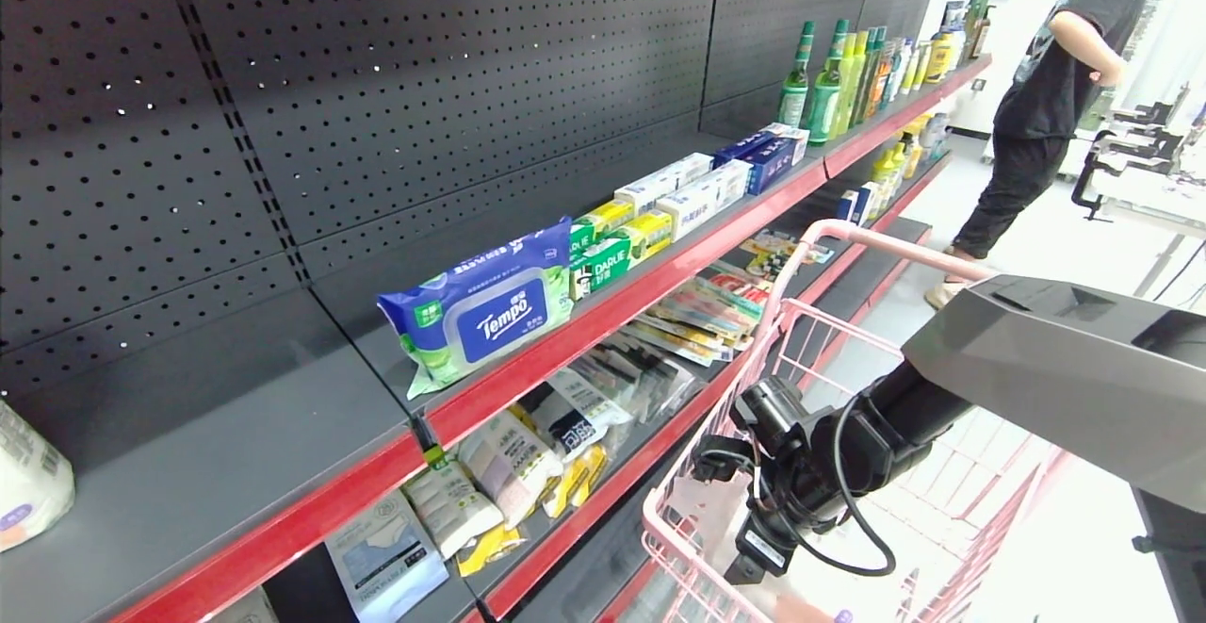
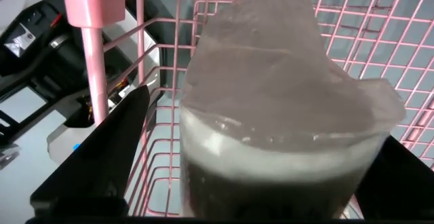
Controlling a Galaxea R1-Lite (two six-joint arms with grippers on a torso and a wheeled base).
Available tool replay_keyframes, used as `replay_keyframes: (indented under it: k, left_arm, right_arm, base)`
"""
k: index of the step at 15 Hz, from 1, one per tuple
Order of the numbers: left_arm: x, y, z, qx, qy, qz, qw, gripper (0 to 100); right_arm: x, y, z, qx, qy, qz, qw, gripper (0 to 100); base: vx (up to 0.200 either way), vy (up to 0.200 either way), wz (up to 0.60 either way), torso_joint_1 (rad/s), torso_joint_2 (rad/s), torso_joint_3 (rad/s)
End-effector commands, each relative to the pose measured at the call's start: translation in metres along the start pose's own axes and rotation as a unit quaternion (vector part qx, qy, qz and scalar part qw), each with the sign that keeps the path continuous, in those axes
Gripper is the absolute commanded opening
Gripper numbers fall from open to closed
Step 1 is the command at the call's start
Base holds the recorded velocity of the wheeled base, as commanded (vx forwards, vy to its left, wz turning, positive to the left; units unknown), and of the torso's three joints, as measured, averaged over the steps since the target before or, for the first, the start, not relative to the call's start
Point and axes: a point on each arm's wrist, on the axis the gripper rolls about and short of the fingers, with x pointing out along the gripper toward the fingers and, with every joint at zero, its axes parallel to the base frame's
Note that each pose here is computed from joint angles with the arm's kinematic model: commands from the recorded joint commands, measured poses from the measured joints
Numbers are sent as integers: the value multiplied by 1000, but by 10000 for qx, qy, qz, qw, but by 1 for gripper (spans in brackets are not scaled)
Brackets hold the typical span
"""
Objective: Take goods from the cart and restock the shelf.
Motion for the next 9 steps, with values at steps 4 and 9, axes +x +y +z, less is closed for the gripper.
replay_keyframes:
  k: [4, 9]
  left_arm:
    - [0, 0, 0, 7, -4, 5, 10000, 100]
    - [0, 0, 0, 14, -4, 5, 10000, 100]
  right_arm:
    - [0, 1, -1, -2, 9, 4, 10000, 100]
    - [0, 1, 0, -10, 12, -1, 10000, 100]
  base:
    - [0, 0, 0, -7, 15, 12]
    - [0, 0, 0, 0, 0, 0]
